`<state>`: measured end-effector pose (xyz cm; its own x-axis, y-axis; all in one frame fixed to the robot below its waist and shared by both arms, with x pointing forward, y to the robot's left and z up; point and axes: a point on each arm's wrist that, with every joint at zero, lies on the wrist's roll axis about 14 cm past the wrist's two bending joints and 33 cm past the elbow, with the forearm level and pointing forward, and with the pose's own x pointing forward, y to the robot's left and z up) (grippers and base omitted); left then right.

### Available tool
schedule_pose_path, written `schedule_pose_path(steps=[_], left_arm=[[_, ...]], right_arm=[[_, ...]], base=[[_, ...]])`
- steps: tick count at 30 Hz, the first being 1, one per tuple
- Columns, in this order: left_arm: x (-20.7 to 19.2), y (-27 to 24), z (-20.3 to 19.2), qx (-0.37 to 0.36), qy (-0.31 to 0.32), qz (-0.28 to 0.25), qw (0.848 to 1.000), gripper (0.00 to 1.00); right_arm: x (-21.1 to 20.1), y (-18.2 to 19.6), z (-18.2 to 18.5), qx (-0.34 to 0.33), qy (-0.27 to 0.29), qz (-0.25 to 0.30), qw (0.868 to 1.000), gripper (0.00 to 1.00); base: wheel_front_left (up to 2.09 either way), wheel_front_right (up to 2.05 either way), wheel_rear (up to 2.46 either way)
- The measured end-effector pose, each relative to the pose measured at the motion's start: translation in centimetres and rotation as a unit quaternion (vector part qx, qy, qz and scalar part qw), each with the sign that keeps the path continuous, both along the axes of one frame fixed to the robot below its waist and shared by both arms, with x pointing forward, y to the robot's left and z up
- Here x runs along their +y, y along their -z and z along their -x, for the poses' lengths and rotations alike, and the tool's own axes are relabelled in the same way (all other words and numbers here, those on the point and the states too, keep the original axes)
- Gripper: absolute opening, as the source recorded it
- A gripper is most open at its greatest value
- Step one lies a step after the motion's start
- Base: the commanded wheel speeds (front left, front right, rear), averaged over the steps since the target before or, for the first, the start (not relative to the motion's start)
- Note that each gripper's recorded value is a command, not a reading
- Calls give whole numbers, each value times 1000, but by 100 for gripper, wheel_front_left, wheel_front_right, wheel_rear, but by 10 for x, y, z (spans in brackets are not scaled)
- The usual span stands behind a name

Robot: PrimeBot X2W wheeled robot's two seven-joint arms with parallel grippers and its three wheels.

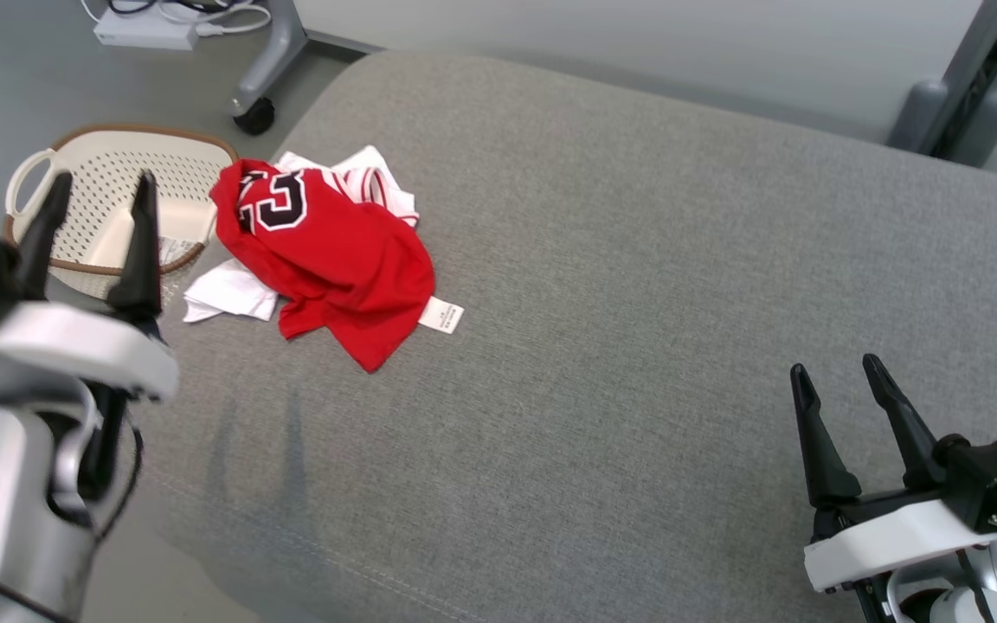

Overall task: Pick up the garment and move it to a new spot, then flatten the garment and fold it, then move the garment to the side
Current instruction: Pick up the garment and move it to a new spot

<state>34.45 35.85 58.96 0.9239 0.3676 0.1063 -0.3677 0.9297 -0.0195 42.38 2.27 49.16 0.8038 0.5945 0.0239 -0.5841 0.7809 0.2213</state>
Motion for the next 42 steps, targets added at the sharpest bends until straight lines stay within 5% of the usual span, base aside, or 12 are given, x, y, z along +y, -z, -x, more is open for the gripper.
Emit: schedule_pose_path(steps=[8,17,25,26,28,29,34,42], left_arm=[[30,54,-50,135,10,103,985,100],[33,162,-80,301,-11,233,924,100],[36,214,-85,360,-40,269,892,100],[36,219,-86,362,-43,271,891,92],[35,224,-89,365,-44,271,890,20],[36,224,-91,360,-45,268,892,0],[44,215,-93,346,-50,242,905,0],[65,131,-128,233,-25,110,966,0]], right_arm=[[-14,17,-14,13,13,13,1000,100],[-40,42,-33,35,42,26,998,100],[-61,68,-43,58,65,41,995,100],[-63,69,-44,60,67,41,995,100],[-67,74,-45,64,71,44,994,100],[-68,75,-45,65,73,44,994,100],[-68,72,-45,62,74,43,994,100],[-63,53,-43,43,72,31,996,100]], base=[[0,0,0],[0,0,0],[0,0,0],[0,0,0],[0,0,0],[0,0,0],[0,0,0],[0,0,0]])
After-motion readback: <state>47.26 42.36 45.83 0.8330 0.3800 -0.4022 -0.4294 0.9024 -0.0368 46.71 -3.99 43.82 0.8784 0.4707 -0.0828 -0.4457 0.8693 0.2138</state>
